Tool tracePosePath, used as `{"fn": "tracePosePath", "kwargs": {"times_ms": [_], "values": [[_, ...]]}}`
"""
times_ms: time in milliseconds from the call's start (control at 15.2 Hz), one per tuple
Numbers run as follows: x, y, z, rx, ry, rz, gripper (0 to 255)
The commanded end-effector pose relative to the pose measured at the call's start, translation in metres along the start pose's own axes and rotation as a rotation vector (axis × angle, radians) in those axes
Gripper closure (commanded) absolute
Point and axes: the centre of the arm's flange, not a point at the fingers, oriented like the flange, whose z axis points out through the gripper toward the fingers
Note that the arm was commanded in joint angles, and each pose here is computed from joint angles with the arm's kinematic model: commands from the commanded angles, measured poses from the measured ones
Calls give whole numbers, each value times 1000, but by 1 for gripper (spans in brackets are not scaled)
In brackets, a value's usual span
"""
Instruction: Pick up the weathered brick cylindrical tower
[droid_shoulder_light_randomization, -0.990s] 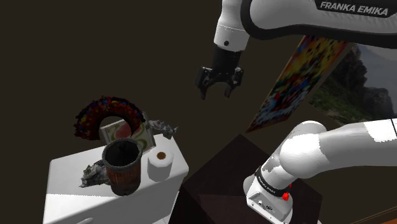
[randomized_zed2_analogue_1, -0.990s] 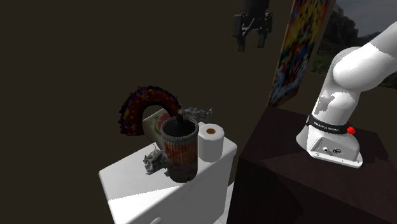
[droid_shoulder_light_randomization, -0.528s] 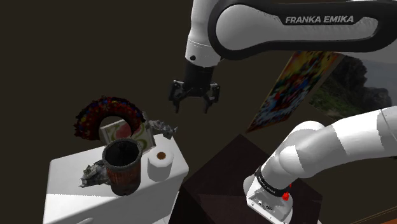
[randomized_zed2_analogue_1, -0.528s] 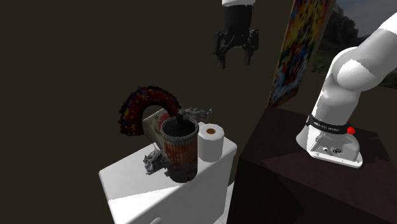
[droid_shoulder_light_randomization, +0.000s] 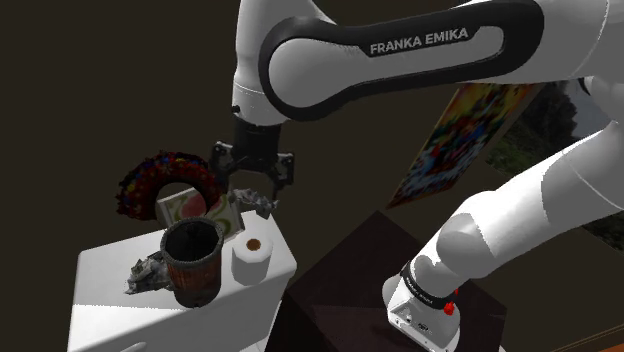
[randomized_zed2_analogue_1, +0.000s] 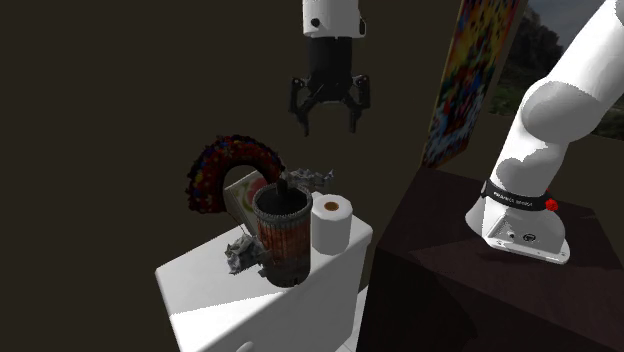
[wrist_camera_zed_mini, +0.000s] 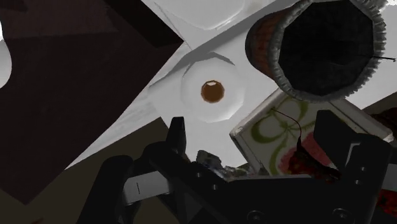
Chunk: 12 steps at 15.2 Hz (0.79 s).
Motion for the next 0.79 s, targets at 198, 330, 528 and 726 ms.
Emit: {"fn": "tracePosePath", "kwargs": {"times_ms": [198,330,528,726], "values": [[-6,-53,27,27,-22,114,0],[-7,-75,37,37,-31,157,0],[-7,-91,50,44,-37,188,0],[-5,-91,65,44,-37,188,0]]}}
